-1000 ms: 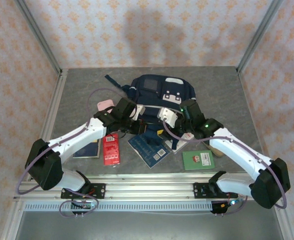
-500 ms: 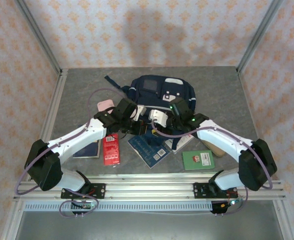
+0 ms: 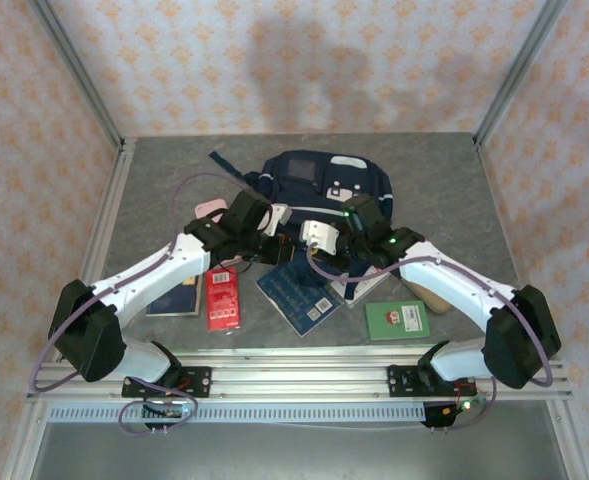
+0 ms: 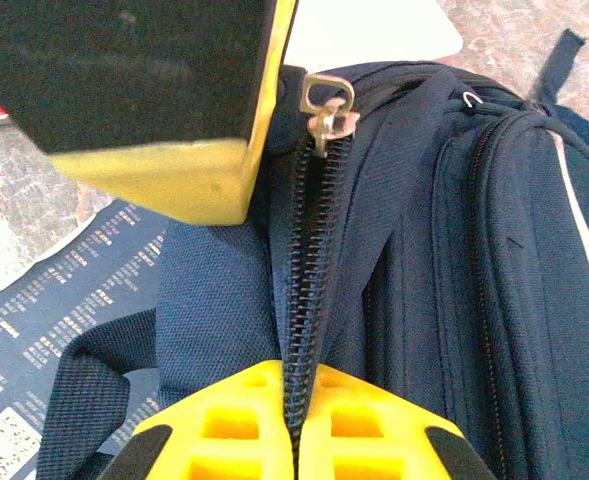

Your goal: Pack the student bag

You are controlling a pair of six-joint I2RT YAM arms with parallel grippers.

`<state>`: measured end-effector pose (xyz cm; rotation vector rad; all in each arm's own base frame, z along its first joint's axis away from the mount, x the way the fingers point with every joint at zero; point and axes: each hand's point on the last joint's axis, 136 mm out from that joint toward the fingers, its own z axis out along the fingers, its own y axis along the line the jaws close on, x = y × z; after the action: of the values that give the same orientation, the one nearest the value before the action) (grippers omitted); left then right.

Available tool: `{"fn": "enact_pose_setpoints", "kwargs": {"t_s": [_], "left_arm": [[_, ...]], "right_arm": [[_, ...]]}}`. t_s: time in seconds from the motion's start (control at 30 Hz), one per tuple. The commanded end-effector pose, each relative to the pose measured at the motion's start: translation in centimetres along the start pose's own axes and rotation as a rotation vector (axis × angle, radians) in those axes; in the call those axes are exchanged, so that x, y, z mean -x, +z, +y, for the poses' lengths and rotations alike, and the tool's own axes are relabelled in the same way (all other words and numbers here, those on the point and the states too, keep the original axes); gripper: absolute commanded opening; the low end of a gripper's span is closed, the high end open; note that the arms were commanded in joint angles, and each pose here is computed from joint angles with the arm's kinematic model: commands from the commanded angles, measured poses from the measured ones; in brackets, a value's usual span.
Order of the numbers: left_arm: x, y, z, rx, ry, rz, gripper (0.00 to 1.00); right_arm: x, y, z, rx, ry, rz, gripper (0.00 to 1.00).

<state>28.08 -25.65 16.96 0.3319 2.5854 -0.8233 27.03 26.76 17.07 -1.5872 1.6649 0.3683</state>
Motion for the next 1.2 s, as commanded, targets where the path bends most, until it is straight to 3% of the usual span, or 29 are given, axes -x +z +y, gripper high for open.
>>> {"fn": "enact_pose_setpoints", "kwargs": {"t_s": [0.0,0.27,0.53,0.97,1.17], "left_arm": [[1.7,-2.4,3.1,0.105,-0.036,-0.074,0.00],[1.6,-2.3,5.1,0.129,-0.057,-0.057,0.00],[2.0,-1.1,9.5,0.220,-0.152,-0.028,0.00],[6.1,1.7,15.7,0.370,-0.277,-0.034,0.00],[8.8,3.1,16.7,0.383,-0.256,-0.037,0.01]], "right_arm": [[-2.7,-1.9,-1.3,-0.085,-0.024,0.099,0.00],[-4.1,-2.7,-1.0,-0.099,-0.102,0.148,0.00],[-5.4,-3.4,-0.6,-0.091,-0.150,0.181,0.00],[-5.2,-3.8,0.2,-0.096,-0.202,0.137,0.00],[-4.9,-4.0,0.4,-0.103,-0.231,0.110,0.00]]}}
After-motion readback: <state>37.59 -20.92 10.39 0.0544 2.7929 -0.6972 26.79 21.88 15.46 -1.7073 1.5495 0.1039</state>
